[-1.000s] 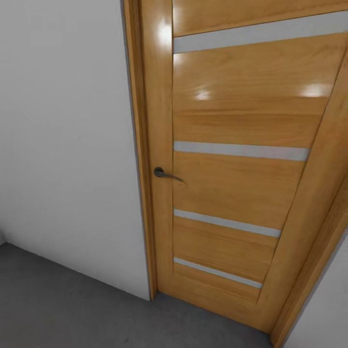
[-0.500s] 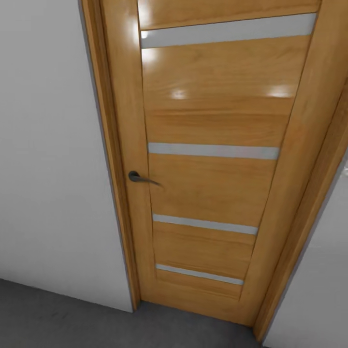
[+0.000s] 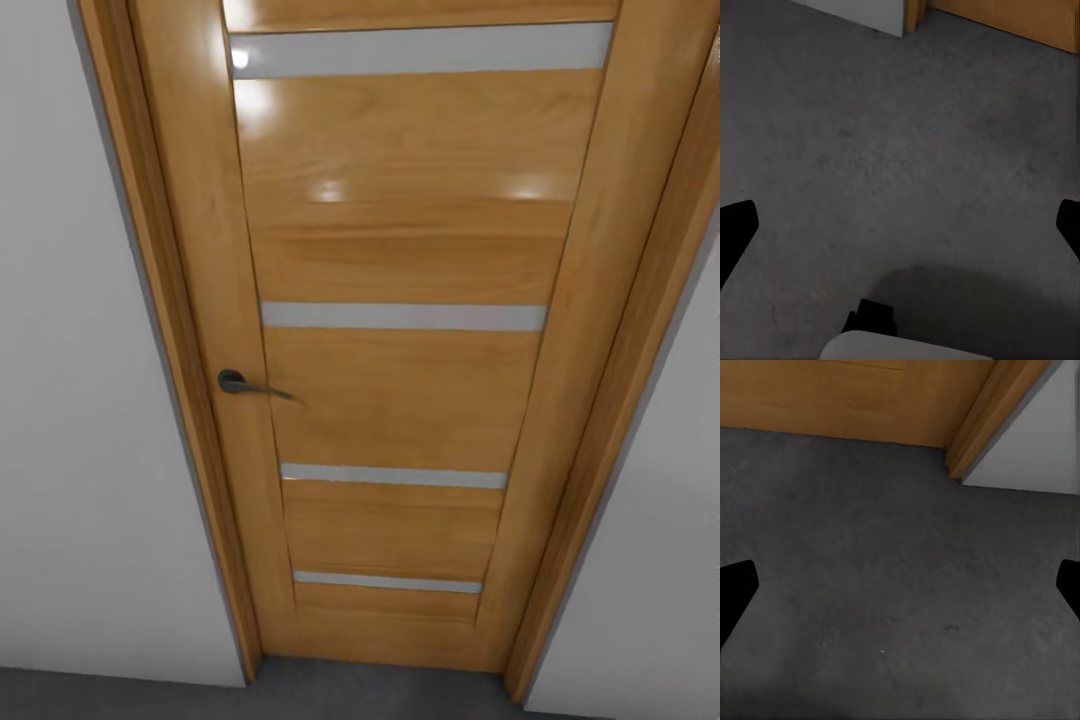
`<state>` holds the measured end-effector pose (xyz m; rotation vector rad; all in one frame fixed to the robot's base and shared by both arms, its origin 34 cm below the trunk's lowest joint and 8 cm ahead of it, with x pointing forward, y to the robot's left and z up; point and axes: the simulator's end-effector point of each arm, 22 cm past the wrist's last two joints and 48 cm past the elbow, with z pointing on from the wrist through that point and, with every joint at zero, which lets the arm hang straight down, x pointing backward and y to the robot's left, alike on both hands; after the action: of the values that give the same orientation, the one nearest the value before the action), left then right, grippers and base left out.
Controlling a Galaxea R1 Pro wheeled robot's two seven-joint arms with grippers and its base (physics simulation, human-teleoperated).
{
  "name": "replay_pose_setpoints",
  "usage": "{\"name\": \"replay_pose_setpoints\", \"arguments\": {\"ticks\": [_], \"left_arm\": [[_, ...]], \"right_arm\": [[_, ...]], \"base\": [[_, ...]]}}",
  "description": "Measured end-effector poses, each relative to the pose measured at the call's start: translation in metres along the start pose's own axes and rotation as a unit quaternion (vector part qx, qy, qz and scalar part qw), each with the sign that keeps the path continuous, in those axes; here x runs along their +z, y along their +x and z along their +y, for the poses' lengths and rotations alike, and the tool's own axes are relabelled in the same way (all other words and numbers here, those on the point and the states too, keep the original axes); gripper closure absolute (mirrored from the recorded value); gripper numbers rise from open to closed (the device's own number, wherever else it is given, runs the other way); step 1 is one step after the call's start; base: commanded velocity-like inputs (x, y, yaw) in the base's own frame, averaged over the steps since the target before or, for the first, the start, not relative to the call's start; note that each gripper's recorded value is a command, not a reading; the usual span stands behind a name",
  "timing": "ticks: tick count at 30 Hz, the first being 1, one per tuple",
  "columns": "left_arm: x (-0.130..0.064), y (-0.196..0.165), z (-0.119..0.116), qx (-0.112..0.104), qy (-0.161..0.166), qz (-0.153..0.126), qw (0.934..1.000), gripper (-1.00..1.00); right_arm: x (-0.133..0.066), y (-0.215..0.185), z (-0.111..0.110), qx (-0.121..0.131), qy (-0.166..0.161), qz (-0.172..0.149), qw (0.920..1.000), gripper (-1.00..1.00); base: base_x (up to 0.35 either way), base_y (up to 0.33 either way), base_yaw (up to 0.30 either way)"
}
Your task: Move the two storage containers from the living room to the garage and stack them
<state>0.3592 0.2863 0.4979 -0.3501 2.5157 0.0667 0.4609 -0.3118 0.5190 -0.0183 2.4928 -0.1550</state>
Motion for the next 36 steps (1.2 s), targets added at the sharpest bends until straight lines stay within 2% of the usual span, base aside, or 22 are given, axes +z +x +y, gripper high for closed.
{"name": "replay_pose_setpoints", "arguments": {"ticks": [8, 36], "left_arm": [[0.0002, 0.0001, 0.0, 0.0, 0.0, 0.0, 1.0, -1.0], [0.0, 0.0002, -0.0018, 0.0, 0.001, 0.0, 1.0, -1.0]], "right_arm": [[0.0003, 0.0, 0.0001, 0.0, 0.0, 0.0, 1.0, -1.0], [0.0, 0.0025, 0.0008, 0.0, -0.001, 0.003, 1.0, -1.0]], "base": [[0.057, 0.04, -0.147], [0.001, 0.0, -0.002]]}}
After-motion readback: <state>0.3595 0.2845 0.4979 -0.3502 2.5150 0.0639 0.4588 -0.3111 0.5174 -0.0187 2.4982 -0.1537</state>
